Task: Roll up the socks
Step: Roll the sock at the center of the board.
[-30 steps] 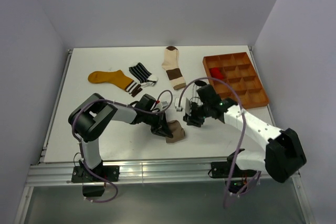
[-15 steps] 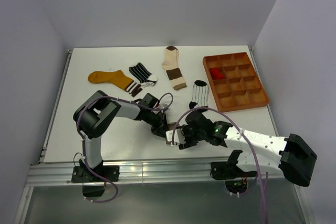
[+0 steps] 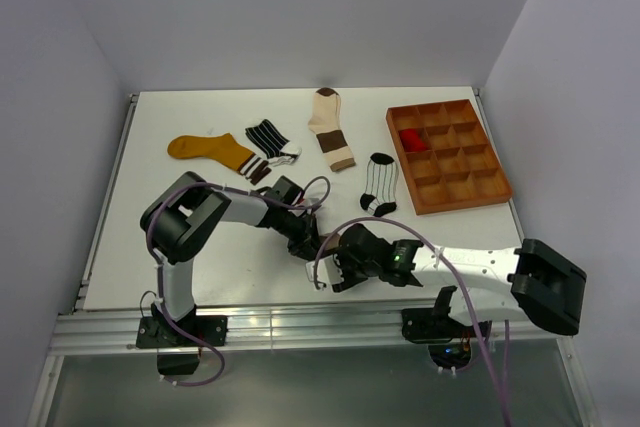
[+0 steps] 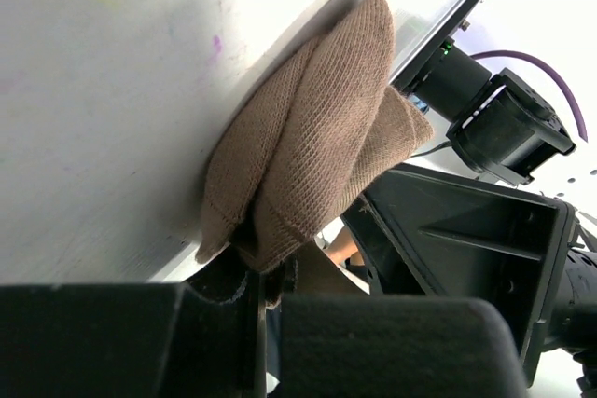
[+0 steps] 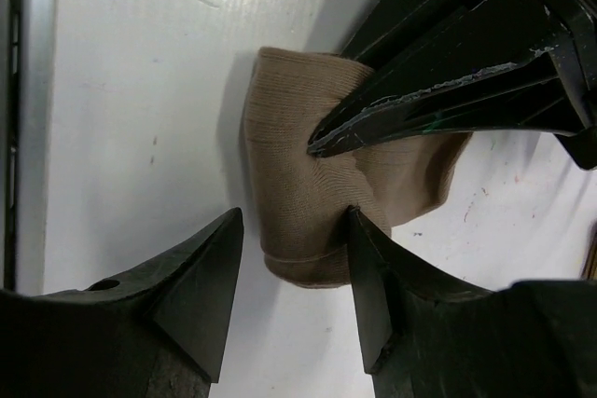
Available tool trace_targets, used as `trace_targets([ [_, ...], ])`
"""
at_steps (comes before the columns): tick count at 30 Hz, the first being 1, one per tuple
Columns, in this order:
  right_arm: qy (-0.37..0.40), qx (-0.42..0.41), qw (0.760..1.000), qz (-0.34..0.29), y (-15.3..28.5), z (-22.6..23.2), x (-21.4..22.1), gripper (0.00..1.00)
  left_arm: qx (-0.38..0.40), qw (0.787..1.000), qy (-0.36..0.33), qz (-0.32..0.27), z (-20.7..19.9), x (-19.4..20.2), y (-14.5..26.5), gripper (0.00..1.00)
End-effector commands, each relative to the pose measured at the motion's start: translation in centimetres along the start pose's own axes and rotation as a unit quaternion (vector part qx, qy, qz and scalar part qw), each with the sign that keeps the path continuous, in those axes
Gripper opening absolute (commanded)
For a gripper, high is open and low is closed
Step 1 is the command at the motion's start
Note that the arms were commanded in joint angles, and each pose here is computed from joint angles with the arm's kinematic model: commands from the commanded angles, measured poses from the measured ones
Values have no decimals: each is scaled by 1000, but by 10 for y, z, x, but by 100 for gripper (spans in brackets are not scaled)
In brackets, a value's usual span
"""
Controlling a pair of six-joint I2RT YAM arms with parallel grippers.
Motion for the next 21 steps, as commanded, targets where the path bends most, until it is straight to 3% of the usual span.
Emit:
trace_targets([
  [1, 14, 33, 999, 12, -5, -9, -1, 56, -67, 997, 29, -10, 25, -1, -8, 0],
  [5, 11, 24, 999, 33, -11, -12, 0, 51, -68, 997, 21, -11, 21, -1, -6, 0],
  [6, 9, 21, 999, 36, -12, -12, 0, 48, -67, 998, 17, -14, 20, -2, -5, 4],
  [7, 8, 6, 999, 45, -14, -9, 2, 39, -65, 998, 10, -15, 19, -2, -4, 6],
  [9, 1, -4, 999, 47, -14, -12, 0, 23, -63, 998, -1, -26, 14, -3, 0, 19],
  [11, -10, -29, 998, 47, -12, -13, 1, 17, -66, 996, -21, -54, 8, -6, 6, 30],
  [12, -14, -38, 998, 48, -11, -13, 3, 14, -66, 995, -29, -66, 6, -8, 9, 40],
  [15, -27, -71, 995, 58, -5, -15, 5, 13, -55, 990, -62, -117, -5, -13, 21, 51],
  [21, -66, -155, 983, 72, 5, -18, 7, 12, -40, 965, -118, -229, -22, -23, 50, 56],
])
Point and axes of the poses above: each gripper's point midway between its finger pads, its own y axis back along the fingers, its own z axis along the line the jaws close on, x = y × z, the point moved 10 cm from there along y, back along the fingers, and after that the axes turned 6 degrees about y, right-handed, at the moved point
